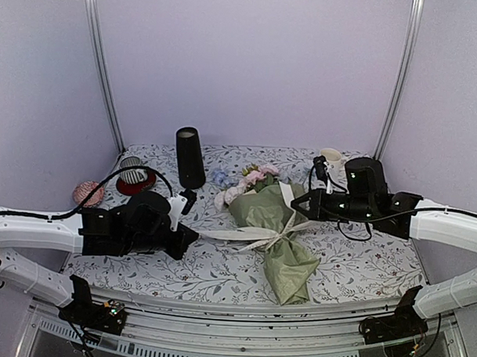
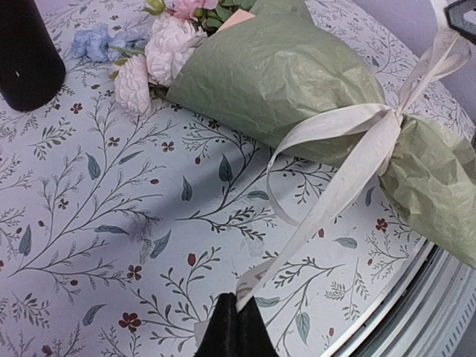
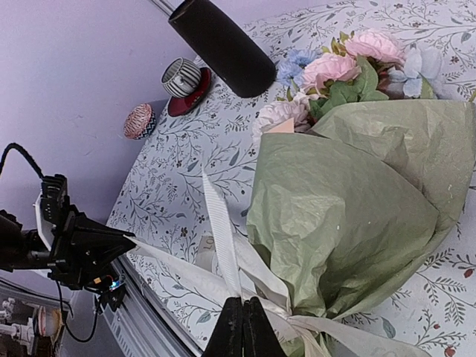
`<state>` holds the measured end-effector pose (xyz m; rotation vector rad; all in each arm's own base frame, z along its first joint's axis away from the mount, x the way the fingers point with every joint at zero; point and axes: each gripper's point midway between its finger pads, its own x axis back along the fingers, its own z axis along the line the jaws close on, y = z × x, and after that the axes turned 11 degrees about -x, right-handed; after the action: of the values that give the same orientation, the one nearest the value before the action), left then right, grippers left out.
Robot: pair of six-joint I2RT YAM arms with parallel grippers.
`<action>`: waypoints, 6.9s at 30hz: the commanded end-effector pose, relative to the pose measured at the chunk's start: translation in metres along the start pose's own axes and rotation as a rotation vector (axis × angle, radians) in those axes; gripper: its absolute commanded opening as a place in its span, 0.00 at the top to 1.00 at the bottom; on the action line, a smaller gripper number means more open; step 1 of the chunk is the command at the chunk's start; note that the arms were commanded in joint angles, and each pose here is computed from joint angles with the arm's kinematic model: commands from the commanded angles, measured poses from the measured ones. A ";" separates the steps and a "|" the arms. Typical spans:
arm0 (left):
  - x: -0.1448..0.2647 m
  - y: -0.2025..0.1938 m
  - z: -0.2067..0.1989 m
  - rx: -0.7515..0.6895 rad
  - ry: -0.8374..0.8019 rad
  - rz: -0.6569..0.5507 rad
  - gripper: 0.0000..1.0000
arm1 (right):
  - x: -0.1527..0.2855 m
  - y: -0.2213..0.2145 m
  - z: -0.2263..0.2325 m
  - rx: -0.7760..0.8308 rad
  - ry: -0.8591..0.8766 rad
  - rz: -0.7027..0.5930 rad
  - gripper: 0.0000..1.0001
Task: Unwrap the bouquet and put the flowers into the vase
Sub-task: Untie the ribbon from the tied bouquet.
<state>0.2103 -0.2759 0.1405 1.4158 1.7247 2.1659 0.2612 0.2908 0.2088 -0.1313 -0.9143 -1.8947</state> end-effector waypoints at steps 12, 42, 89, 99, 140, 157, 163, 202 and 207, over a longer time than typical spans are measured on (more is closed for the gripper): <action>0.001 -0.013 0.018 0.057 0.023 0.007 1.00 | 0.009 0.020 0.019 0.032 0.051 -0.082 0.97; 0.005 -0.021 0.028 0.100 0.026 -0.003 1.00 | -0.020 -0.019 -0.080 -0.076 -0.292 -0.025 0.97; 0.008 -0.026 0.037 0.128 0.042 -0.004 1.00 | -0.013 -0.072 -0.166 -0.176 -0.593 0.051 0.98; 0.009 -0.027 0.038 0.130 0.042 -0.004 1.00 | -0.016 -0.097 -0.191 -0.206 -0.650 0.102 0.98; 0.013 -0.025 0.044 0.138 0.059 -0.012 1.00 | 0.034 -0.064 -0.211 -0.231 -0.901 -0.098 0.98; 0.015 -0.024 0.045 0.140 0.064 -0.012 1.00 | 0.085 -0.050 -0.223 -0.340 -1.049 -0.300 0.98; 0.021 -0.019 0.049 0.150 0.076 -0.036 1.00 | 0.097 -0.042 -0.221 -0.336 -1.056 -0.354 0.98; 0.081 0.151 -0.006 -0.004 -0.183 -0.372 1.00 | 0.073 -0.052 -0.229 -0.351 -1.012 -0.286 0.98; 0.101 0.167 -0.015 0.003 -0.247 -0.424 1.00 | 0.070 -0.054 -0.231 -0.350 -1.013 -0.272 0.98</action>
<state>0.2277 -0.2964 0.3005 1.1819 1.7543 1.7929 0.2459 0.1011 0.0502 -1.3241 -1.2717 -2.2372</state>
